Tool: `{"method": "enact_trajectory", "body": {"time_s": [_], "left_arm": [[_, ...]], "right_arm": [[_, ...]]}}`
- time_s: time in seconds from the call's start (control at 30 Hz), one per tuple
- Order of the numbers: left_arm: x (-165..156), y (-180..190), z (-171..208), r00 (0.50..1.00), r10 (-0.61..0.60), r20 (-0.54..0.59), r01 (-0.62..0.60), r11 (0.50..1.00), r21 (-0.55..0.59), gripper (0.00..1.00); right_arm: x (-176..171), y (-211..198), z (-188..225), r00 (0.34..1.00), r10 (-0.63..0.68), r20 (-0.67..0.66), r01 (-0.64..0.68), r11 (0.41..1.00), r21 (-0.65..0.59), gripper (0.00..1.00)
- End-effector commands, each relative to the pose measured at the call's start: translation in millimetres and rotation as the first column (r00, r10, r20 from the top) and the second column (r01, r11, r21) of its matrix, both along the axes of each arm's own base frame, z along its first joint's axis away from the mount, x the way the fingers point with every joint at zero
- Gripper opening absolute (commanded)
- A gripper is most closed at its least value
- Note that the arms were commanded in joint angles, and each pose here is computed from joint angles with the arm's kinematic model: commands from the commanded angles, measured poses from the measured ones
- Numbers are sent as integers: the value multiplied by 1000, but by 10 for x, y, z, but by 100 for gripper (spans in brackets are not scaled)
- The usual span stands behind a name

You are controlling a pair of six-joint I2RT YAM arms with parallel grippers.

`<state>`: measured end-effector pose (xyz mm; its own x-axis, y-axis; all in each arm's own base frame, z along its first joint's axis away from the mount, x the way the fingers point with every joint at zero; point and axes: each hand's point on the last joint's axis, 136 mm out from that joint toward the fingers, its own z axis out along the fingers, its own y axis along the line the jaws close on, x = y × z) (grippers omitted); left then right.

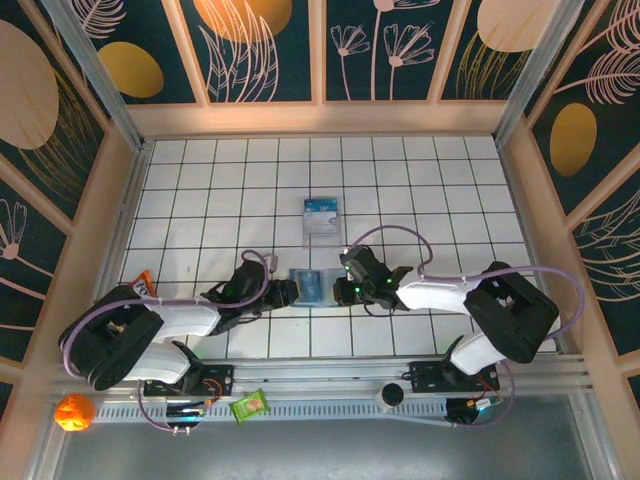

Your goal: Take the credit cards out of the card holder

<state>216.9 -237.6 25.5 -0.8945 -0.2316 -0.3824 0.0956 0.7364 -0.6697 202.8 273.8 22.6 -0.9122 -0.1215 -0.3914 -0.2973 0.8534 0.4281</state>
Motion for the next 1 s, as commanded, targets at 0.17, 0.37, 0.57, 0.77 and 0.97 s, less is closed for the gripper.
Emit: {"method": "enact_trajectory", "body": {"time_s": [0.17, 0.37, 0.57, 0.77, 0.97], "left_arm": [[62, -108, 47, 1000, -22, 8, 23, 999, -25, 25], [62, -104, 57, 1000, -20, 11, 21, 999, -27, 10], [52, -90, 45, 1000, -15, 6, 15, 999, -30, 0], [41, -37, 71, 1000, 5, 17, -5, 999, -31, 0], [11, -1, 92, 1000, 11, 21, -10, 999, -38, 0]], "right_arm": [[70, 19, 91, 1000, -12, 22, 12, 1000, -17, 14], [147, 129, 434, 996, 1, 90, -6, 998, 55, 25], [87, 462, 713, 994, 86, 63, -99, 967, 233, 32], [125, 563, 528, 996, 77, -48, -60, 956, 287, 32], [173, 442, 349, 994, 13, -107, 16, 963, 271, 31]]}}
